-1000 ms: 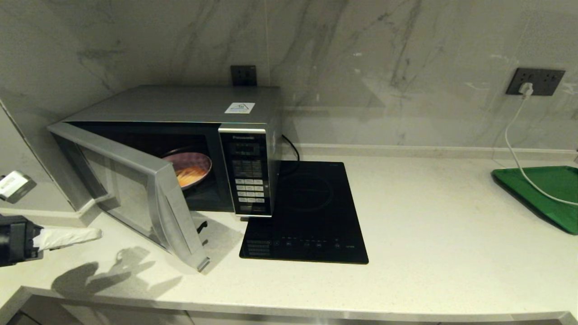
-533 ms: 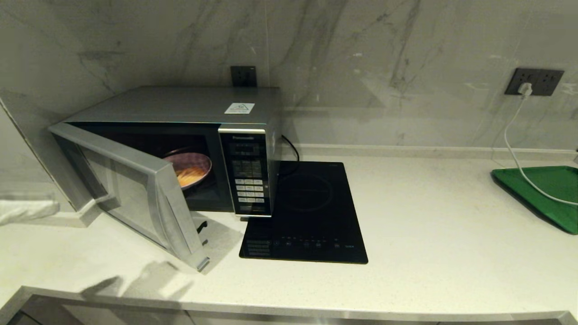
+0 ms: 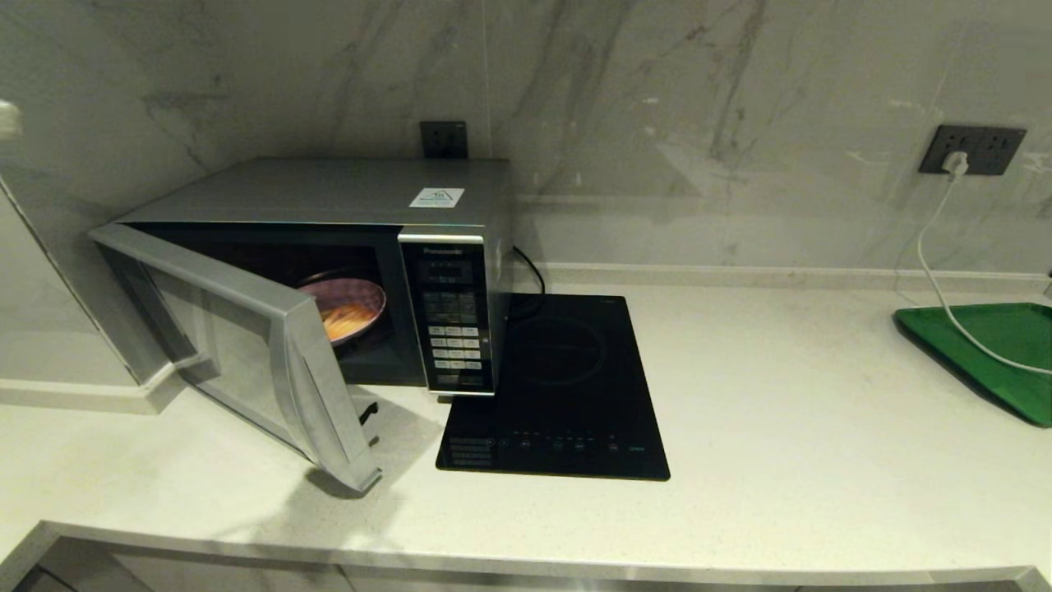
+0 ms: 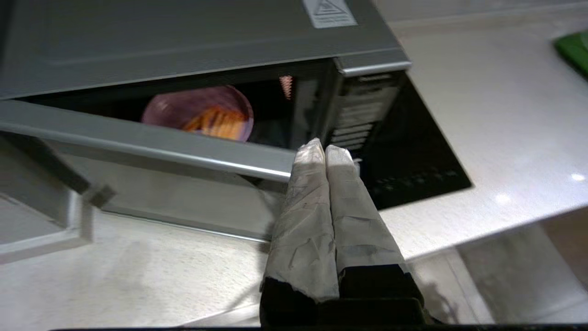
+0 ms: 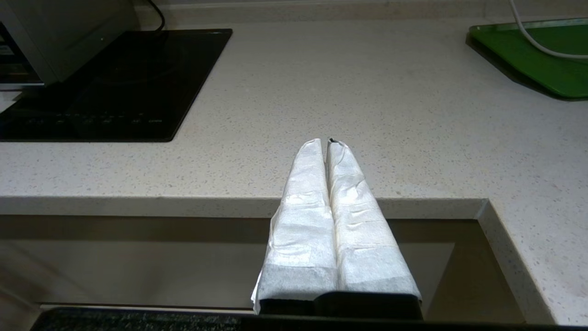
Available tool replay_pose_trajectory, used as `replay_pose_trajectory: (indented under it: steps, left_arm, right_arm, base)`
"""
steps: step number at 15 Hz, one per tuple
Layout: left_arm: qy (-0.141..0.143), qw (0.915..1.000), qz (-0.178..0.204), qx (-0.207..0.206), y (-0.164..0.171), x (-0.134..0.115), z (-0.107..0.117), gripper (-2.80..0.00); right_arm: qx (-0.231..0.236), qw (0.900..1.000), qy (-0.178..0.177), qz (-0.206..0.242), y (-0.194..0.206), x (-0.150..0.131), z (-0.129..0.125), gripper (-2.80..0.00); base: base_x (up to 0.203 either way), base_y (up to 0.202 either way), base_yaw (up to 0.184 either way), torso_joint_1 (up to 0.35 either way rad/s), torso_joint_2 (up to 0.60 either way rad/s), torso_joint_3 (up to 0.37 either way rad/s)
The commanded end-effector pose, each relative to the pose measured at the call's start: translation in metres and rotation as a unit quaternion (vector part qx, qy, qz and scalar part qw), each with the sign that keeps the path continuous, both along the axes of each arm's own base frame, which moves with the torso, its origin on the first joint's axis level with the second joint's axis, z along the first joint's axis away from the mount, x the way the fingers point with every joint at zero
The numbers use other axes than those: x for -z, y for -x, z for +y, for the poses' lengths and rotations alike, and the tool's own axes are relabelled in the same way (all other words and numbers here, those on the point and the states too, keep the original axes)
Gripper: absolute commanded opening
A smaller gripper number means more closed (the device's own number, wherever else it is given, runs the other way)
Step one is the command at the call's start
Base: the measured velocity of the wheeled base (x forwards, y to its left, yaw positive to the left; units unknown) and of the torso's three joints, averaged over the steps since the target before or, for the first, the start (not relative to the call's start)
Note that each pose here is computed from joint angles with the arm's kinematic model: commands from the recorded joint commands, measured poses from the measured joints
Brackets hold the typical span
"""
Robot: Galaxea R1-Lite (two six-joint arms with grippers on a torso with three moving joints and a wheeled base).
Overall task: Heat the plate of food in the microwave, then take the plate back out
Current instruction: Open the microwave oven
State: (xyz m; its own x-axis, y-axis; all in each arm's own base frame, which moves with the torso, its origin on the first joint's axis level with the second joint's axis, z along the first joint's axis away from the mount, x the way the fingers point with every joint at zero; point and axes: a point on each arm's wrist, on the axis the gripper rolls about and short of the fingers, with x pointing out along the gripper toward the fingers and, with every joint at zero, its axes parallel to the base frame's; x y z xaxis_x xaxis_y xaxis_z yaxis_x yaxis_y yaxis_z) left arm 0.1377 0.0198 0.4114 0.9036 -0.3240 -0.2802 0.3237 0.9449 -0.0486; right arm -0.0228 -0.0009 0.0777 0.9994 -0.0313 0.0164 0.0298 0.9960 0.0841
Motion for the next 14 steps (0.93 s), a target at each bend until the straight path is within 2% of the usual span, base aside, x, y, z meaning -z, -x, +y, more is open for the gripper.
replay_pose_trajectory:
  steps: [1, 4, 10, 14]
  left_arm:
    - [-0.01, 0.9984, 0.039, -0.039, -0.03, 0.009, -0.016, -2.8]
    - [-0.003, 0.9944, 0.093, -0.049, -0.067, 0.027, -0.024, -2.8]
    - [-0.024, 0.9816, 0.165, -0.092, -0.123, 0.062, -0.031, -2.8]
    - [-0.026, 0.9815, 0.17, -0.084, -0.143, 0.072, -0.037, -2.8]
  right_arm:
    - [-0.001, 1.0, 0.0, 0.0, 0.0, 0.0, 0.0, -2.8]
    - [0.0, 1.0, 0.0, 0.0, 0.0, 0.0, 0.0, -2.8]
    - [0.0, 1.0, 0.0, 0.0, 0.0, 0.0, 0.0, -2.8]
    - [0.0, 1.0, 0.0, 0.0, 0.0, 0.0, 0.0, -2.8]
  base:
    - [0.0, 0.0, 0.0, 0.0, 0.0, 0.0]
    - [0.0, 0.0, 0.0, 0.0, 0.0, 0.0]
    - [0.0, 0.0, 0.0, 0.0, 0.0, 0.0]
    - [0.0, 0.0, 0.0, 0.0, 0.0, 0.0]
